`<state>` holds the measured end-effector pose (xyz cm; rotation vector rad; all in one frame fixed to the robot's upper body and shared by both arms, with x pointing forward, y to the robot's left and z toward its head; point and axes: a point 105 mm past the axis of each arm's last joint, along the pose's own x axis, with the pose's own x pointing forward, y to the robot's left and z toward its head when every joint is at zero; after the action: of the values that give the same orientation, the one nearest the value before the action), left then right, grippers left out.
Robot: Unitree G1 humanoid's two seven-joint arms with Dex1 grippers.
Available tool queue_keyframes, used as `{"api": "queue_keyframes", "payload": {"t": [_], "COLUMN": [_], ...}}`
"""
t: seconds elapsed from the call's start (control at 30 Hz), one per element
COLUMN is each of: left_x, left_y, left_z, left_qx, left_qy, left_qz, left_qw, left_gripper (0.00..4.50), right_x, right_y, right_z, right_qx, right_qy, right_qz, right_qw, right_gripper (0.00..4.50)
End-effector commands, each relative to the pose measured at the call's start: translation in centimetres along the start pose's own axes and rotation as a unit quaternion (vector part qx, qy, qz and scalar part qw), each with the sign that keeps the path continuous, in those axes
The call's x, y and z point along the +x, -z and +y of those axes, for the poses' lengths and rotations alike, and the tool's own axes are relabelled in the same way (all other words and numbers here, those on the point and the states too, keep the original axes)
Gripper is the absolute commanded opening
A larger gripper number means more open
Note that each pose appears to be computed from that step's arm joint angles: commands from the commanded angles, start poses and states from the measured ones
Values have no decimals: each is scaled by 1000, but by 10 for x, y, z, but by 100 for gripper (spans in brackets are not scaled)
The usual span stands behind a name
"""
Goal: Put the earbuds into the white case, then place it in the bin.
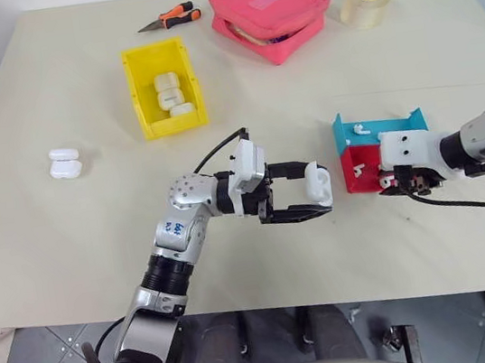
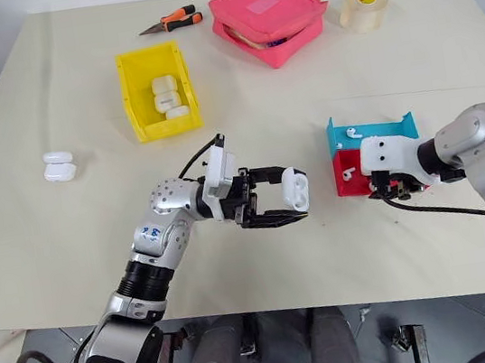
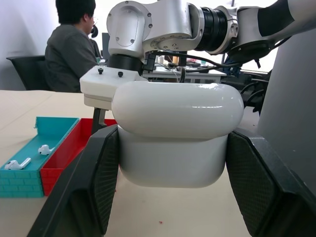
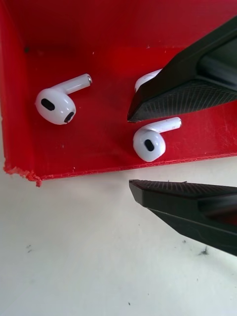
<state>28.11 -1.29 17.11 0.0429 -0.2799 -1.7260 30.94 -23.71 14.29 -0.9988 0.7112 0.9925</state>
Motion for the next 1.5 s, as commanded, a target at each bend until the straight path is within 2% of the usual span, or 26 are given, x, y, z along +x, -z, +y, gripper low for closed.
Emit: {"api": "queue_keyframes", "payload": {"t": [0.03,0.97,1.03,1.17,1.4,1.5], "left_x": [2,0,0,0,0,0], "left_y": [-8,-10,-10,-10,-9,-8], "left_z": [-4,-1,-1,0,-1,-2], "left_qx": [17,20,20,20,18,16], "left_qy": [4,-7,-7,-8,-7,-4], "left_qz": [-9,-6,-5,-5,-4,-3], "left_qw": [1000,1000,1000,1000,1000,1000], "left_gripper": [281,281,281,281,281,281], "right_x": [-4,-2,-2,-2,-14,-32], "right_y": [-3,2,3,4,-7,-19], "right_z": [-4,-10,-10,-8,-10,-5], "right_qx": [-13,-51,-49,-48,-13,32], "right_qy": [3,-6,-8,-11,10,21], "right_qz": [2,7,6,7,-30,-81], "right_qw": [1000,999,999,999,999,996], "right_gripper": [191,191,155,52,52,52]}}
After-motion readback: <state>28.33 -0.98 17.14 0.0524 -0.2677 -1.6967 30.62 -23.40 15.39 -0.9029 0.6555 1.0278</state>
